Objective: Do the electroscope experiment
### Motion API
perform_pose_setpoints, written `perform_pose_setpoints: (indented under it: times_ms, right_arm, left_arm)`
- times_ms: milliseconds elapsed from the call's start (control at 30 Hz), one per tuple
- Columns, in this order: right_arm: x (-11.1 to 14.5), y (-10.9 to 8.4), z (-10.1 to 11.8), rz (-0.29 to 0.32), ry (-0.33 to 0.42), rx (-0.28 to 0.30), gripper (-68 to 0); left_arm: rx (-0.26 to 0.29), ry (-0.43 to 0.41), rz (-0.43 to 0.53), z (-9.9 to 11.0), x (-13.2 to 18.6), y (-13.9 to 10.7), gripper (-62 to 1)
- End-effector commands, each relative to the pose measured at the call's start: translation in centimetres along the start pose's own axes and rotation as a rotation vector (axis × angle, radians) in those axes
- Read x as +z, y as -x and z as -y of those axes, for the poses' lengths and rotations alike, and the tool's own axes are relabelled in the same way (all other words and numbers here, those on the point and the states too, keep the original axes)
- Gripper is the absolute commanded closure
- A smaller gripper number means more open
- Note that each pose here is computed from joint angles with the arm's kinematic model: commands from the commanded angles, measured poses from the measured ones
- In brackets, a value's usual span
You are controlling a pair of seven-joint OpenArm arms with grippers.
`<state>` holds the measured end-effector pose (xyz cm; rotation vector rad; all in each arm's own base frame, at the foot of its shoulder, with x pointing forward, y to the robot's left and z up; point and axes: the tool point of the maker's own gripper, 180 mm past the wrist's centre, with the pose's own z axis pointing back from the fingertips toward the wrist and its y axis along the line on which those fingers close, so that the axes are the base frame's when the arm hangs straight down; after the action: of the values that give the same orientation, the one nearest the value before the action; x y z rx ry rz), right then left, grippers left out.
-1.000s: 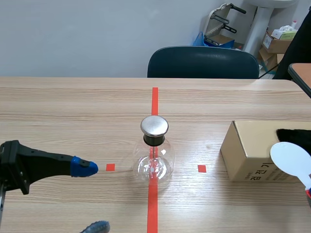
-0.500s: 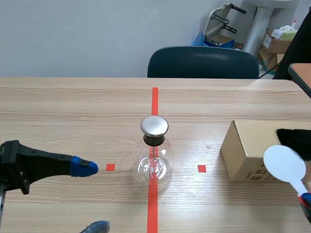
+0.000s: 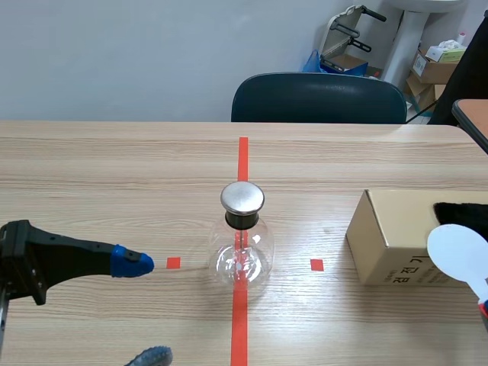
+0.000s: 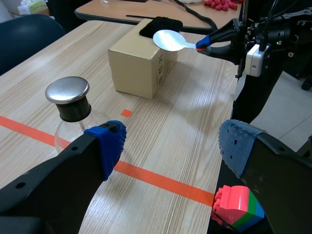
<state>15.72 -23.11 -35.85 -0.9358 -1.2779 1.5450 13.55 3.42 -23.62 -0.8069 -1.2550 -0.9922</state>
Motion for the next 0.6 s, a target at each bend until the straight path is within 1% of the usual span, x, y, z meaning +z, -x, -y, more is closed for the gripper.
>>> perform_pose_setpoints:
  times_ms: [0,67,100,133,167,267,300,333,367,400,433,500,533,567]
  right_arm:
    - [0.2,2.6,1.4,-0.116,0.054,0.05,-2.0]
    - [0.6,4.7,1.5,-0.232,0.058,0.047,-2.0]
    - [0.7,5.1,1.6,-0.26,0.058,0.046,-2.0]
    - [0.7,5.2,1.6,-0.263,0.059,0.046,-2.0]
    - [0.6,4.9,1.5,-0.245,0.057,0.047,-2.0]
    - [0.2,2.3,1.3,-0.131,0.059,0.033,-2.0]
    - [0.1,1.6,1.2,-0.105,0.06,0.026,-2.0]
    - [0.1,1.1,1.0,-0.092,0.062,0.018,-2.0]
    - [0.1,0.8,1.0,-0.093,0.063,0.01,-2.0]
    - [0.1,1.0,0.9,-0.113,0.067,0.001,-2.0]
    - [0.3,1.5,0.9,-0.153,0.07,-0.009,-2.0]
    - [0.7,3.4,0.8,-0.267,0.072,-0.017,-2.0]
    - [0.9,4.2,0.8,-0.31,0.07,-0.017,-2.0]
    - [1.0,4.6,0.7,-0.333,0.067,-0.015,-2.0]
  left_arm:
    - [0.006,0.007,0.035,0.3,-0.2,-0.9,-42.7]
    - [0.004,0.008,0.035,0.3,-0.2,-0.9,-42.7]
    - [0.004,0.008,0.035,0.3,-0.2,-0.9,-42.7]
    - [0.004,0.008,0.035,0.3,-0.2,-0.9,-42.6]
    - [0.004,0.008,0.035,0.3,-0.2,-0.9,-42.7]
    - [0.004,0.008,0.035,0.3,-0.2,-0.9,-42.7]
    - [0.004,0.008,0.035,0.3,-0.2,-0.9,-42.7]
    - [0.004,0.008,0.035,0.3,-0.2,-0.9,-42.7]
    - [0.004,0.008,0.035,0.3,-0.2,-0.9,-42.6]
    - [0.005,0.008,0.035,0.3,-0.2,-0.9,-42.6]
    - [0.005,0.008,0.035,0.3,-0.2,-0.9,-42.7]
    - [0.005,0.008,0.034,0.3,-0.2,-0.9,-42.7]
    - [0.005,0.008,0.035,0.3,-0.2,-0.9,-42.7]
    - [0.005,0.008,0.035,0.3,-0.2,-0.9,-42.7]
